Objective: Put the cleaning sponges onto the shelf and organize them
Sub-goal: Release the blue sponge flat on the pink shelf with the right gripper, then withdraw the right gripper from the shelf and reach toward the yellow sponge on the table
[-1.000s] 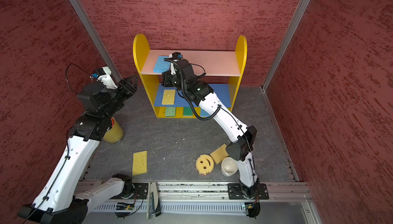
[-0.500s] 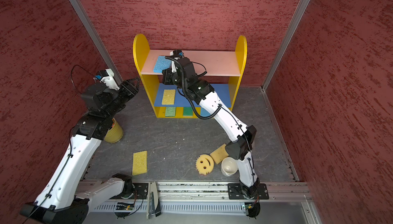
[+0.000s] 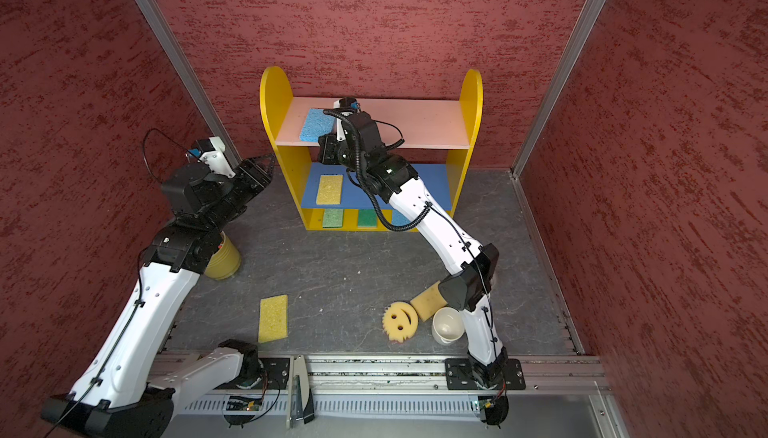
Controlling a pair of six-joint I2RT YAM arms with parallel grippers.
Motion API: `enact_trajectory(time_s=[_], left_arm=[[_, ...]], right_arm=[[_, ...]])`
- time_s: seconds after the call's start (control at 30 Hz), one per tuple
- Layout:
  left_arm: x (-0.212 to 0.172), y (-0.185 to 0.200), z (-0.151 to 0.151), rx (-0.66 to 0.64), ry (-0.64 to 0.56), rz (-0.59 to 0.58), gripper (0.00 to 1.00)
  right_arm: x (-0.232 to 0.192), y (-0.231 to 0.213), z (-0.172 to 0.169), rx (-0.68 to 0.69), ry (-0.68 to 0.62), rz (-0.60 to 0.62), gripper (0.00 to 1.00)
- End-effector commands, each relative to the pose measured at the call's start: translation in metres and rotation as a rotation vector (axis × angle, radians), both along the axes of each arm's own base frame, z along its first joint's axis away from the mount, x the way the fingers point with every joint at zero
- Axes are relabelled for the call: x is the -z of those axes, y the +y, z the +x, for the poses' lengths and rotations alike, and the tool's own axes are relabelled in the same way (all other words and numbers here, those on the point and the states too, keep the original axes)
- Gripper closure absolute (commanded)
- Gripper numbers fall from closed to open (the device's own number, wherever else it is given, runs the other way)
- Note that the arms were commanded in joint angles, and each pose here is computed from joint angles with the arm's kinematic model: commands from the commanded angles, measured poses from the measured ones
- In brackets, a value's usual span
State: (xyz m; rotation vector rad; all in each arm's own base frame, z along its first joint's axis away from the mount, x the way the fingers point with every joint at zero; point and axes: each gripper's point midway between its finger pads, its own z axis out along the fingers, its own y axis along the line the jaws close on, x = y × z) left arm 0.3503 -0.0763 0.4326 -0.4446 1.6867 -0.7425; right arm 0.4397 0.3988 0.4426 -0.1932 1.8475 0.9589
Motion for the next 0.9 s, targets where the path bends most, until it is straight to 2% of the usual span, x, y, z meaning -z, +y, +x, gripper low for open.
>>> enact_trajectory(time_s=[0.0,0.47,0.73,0.87], left_arm=[[0.005,0.001,0.002,0.002,0.011,-0.009,0.49],[0.007,-0.001,0.005,0.01,0.017,-0.017,0.49],[0.011,-0.006,0.012,0.034,0.031,-0.022,0.49],[0.012,-0.007,0.008,0.04,0.033,-0.015,0.47]], right_arm=[[-0.005,-0.01,0.009,0.044,-0.008,0.002,1.0],[-0.005,-0.004,0.003,-0.013,0.006,0.011,1.0],[-0.03,-0.023,-0.013,0.009,-0.054,0.018,1.0],[-0.041,-0.043,-0.035,0.031,-0.099,0.003,1.0]])
